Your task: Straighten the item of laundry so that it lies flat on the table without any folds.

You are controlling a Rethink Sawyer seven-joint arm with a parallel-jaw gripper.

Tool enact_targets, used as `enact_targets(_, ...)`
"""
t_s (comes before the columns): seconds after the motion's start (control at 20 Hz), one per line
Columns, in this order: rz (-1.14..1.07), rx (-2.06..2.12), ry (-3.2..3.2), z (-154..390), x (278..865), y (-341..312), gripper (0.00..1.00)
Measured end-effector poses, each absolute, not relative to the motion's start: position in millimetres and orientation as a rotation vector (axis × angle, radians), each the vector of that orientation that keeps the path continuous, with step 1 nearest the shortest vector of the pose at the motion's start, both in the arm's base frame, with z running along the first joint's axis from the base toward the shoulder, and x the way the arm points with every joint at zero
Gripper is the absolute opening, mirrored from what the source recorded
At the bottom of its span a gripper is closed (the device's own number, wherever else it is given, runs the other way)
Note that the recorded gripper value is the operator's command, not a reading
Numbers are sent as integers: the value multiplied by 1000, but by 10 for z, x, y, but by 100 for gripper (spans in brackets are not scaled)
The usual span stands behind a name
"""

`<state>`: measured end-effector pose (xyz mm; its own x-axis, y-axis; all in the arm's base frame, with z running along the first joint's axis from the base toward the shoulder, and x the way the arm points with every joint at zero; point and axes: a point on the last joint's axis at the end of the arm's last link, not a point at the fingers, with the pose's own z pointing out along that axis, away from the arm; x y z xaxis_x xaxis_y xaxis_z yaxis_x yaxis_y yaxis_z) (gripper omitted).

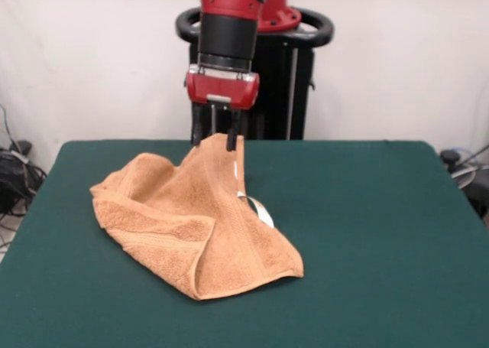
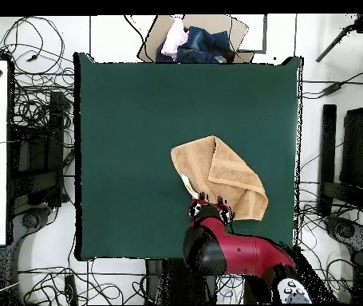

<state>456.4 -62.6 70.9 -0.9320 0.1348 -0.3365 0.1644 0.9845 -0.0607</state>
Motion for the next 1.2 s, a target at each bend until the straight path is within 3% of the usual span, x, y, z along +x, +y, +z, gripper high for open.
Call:
enact_targets(0.6,-185,315,2812,1017,4523,-964,100)
enact_targets(1.2,-207,263,2787,1207,4622,-852,100)
